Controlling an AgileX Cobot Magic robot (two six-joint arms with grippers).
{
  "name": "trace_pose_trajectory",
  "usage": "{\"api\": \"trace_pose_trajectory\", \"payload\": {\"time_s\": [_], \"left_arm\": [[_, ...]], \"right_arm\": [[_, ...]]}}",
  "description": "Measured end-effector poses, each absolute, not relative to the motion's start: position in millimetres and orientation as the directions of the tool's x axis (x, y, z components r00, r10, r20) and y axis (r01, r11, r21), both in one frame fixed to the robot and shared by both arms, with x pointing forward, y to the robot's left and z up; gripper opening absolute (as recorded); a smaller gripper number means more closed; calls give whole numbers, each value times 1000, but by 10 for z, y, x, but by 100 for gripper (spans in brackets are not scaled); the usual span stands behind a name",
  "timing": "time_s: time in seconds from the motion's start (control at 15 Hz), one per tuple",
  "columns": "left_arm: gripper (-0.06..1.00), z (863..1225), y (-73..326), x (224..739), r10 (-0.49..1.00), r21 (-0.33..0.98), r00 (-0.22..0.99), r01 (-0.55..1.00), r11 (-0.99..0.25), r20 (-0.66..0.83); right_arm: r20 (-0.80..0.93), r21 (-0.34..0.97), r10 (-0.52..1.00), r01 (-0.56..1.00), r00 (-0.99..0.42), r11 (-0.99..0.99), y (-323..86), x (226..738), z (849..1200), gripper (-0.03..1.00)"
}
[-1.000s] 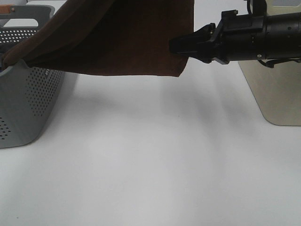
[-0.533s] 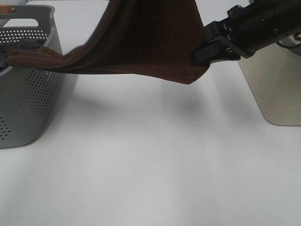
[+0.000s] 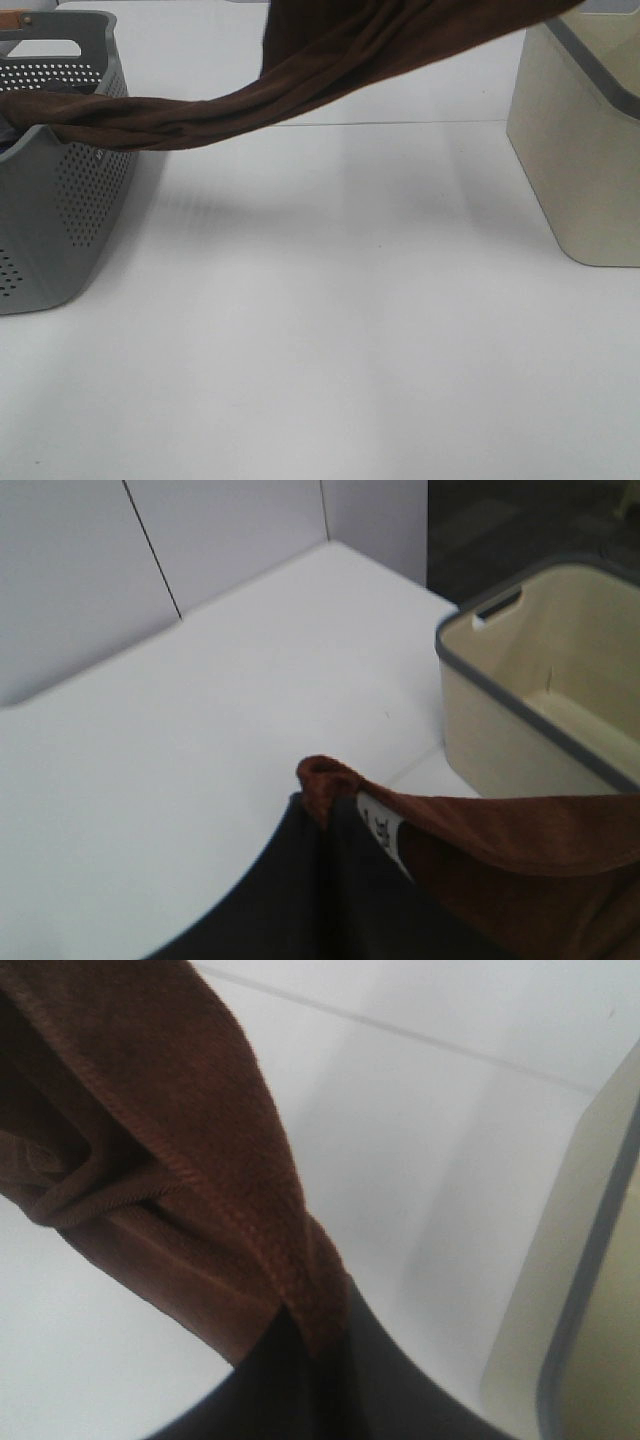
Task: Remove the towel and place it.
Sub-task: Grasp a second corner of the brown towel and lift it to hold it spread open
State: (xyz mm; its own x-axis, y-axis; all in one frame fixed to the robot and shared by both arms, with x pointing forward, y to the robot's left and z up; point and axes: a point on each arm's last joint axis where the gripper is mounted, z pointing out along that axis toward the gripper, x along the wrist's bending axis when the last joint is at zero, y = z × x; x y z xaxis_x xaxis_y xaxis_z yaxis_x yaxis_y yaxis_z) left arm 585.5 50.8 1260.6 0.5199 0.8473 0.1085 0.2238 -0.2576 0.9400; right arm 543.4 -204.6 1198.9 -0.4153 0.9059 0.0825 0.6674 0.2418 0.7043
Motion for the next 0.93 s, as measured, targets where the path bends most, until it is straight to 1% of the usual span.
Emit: {"api": "trace_pose_trajectory", "payload": {"time_s": [0.13, 0.2, 0.27, 0.4, 0.53, 0.67, 0.8, 0.87, 0.93], "left_arm": [[0, 13044, 702, 5634, 862, 974, 493, 112, -198, 118], [0, 13175, 781, 5553, 869, 980, 478, 75, -186, 128], [0, 13254, 847, 5501, 877, 980, 456, 50, -192, 148], [0, 13294, 921, 5485, 892, 973, 408, 34, -229, 196], [0, 13220, 948, 5538, 906, 960, 360, 82, -268, 222], [0, 13070, 906, 5656, 910, 939, 322, 130, -318, 263], [0, 12832, 837, 5885, 910, 917, 299, 186, -352, 288], [0, 12679, 837, 6048, 918, 910, 282, 226, -348, 280], [0, 12602, 836, 6127, 920, 906, 275, 243, -346, 278]], "right_arm": [[-5, 804, 915, 542, -403, 243, -2117, 5355, 12467, 0], [-30, 839, 918, 489, -396, 238, -2141, 5311, 12653, 0], [-48, 864, 920, 446, -389, 233, -2160, 5271, 12797, 0], [-46, 894, 919, 394, -392, 213, -2161, 5212, 12958, 0], [-22, 900, 914, 391, -406, 196, -2138, 5214, 12968, 0], [-9, 882, 911, 425, -411, 201, -2101, 5335, 12864, 0], [-26, 855, 917, 467, -397, 226, -2064, 5579, 12667, 0], [-48, 849, 923, 471, -383, 239, -2050, 5732, 12563, 0], [-74, 849, 927, 465, -367, 251, -2024, 5919, 12436, 0]]}}
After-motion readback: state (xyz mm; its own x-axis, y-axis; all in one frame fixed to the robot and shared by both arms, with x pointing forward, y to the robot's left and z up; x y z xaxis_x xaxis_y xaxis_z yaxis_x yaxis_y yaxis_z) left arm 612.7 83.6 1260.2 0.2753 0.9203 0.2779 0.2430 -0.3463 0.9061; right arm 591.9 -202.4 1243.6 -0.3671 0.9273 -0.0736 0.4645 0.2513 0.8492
